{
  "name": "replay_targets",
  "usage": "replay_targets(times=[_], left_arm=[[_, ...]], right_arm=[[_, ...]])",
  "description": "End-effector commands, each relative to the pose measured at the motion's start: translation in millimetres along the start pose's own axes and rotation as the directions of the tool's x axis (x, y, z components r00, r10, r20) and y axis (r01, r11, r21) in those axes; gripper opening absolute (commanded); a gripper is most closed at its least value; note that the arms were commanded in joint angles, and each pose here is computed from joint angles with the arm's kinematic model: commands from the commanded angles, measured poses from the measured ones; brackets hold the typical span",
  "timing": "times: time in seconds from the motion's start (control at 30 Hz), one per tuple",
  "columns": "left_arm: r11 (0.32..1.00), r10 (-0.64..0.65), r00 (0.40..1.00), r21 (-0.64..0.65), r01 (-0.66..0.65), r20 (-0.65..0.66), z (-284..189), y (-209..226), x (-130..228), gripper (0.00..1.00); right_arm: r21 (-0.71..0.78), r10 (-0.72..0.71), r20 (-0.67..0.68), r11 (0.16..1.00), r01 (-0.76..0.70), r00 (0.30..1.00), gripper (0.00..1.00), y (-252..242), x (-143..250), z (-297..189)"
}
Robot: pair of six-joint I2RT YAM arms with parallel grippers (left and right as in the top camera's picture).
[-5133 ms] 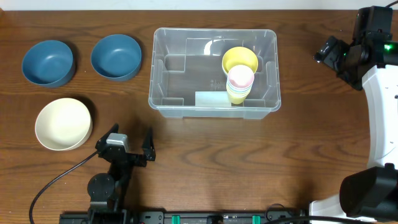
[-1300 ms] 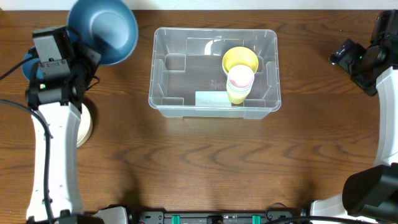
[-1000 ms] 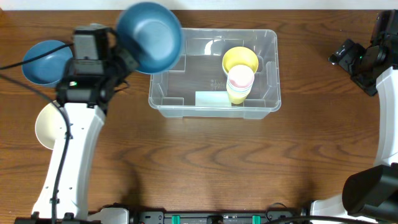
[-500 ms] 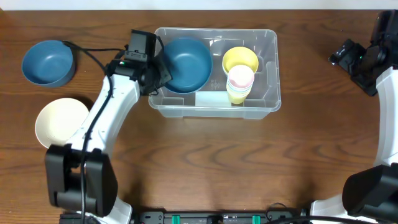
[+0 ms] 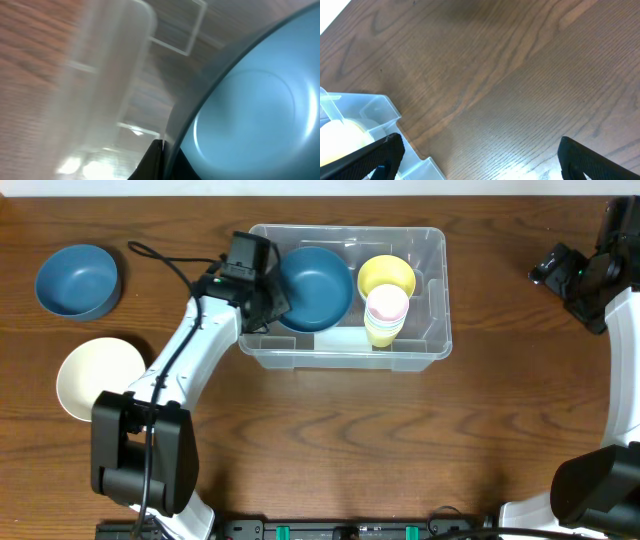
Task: Pack container
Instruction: 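Lift the blue bowl with the left gripper into the container's left side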
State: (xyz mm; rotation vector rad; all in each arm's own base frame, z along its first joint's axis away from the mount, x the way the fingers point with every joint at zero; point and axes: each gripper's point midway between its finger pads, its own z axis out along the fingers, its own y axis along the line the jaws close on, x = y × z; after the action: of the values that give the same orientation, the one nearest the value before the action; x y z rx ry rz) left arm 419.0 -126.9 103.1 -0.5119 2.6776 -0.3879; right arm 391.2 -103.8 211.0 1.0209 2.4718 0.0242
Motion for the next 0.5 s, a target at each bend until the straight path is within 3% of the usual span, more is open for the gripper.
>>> replay_targets(times=[0.0,0.47], left_arm=[[0.999,0.039,0.999,0.023,-0.039,-0.005,3.5,-11.5,2.0,0.06],[0.999,0.039,0.999,-0.005,-0.039,0.001,11.3,-5.3,2.0,0.06]], right_arm=[[-0.001,0.007,0.005,1.0,-0.007,1.0,0.99,1.3,-1.9,-1.2],[-0.001,0.007,0.006,1.0,-0.007,1.0,0.99,1.3,-2.0,-1.2]])
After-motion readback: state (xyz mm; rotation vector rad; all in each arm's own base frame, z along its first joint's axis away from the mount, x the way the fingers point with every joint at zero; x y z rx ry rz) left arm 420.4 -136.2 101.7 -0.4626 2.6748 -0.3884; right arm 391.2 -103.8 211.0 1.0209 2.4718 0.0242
